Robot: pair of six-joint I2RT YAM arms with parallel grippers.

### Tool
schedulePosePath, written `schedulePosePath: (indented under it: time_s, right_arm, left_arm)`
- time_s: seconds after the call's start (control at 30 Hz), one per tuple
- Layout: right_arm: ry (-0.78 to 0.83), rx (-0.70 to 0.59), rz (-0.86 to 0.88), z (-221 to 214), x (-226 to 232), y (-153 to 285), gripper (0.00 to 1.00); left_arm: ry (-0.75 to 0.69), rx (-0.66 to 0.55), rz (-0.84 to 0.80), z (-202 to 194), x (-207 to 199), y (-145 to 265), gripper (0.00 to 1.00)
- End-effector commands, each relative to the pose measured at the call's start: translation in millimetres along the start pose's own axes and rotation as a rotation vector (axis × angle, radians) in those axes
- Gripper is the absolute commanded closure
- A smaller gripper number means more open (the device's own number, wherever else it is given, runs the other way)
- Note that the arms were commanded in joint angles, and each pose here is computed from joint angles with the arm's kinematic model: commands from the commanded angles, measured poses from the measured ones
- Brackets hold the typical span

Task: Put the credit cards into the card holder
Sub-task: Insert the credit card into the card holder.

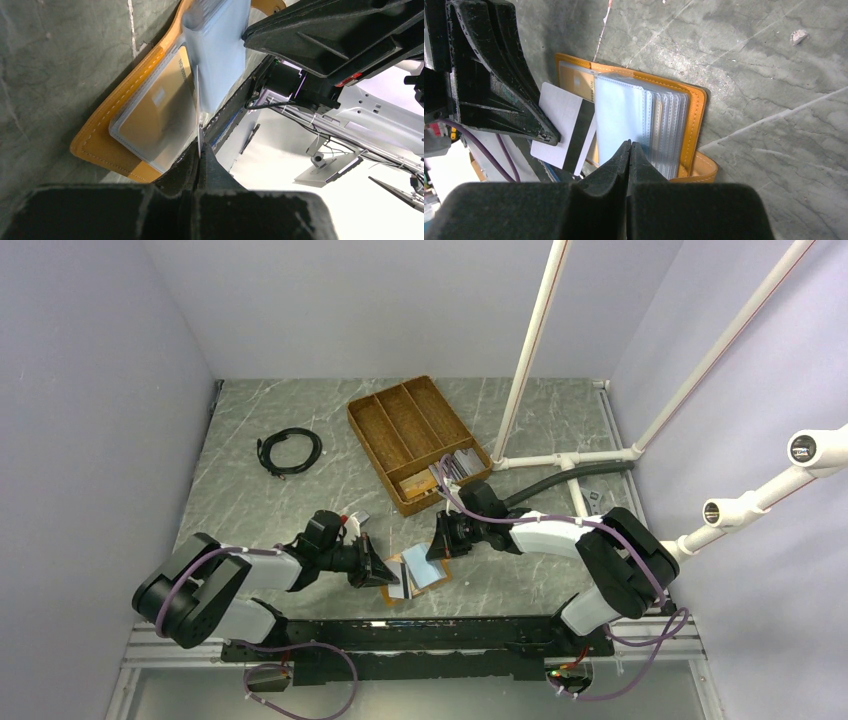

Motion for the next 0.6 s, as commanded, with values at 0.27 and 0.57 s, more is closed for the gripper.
schedulePosePath:
  time_s: [0.27, 0.57]
  right_arm:
    - [-0.017, 0.047, -0.128, -15.2, -27.8, -2.4, 1.00]
    - [-0.017, 0.046, -0.122, -14.9, -26.1, -1.2, 1.00]
  left_arm:
    - [-0.066, -0.032, -0.020, 4.8, -15.7, 6.0, 1.00]
    - [-0.020, -0.022, -0.007, 2.7, -7.1, 1.4, 1.00]
Point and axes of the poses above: each gripper's point midway between its finger pads, its own y axis back along the fingers, its own x axis along the line the jaws close on, z = x × y, the point moved 8 cm from there along y, back along the fingers, and after that the axes turned 12 degrees about -y, right-handed, at the moved point
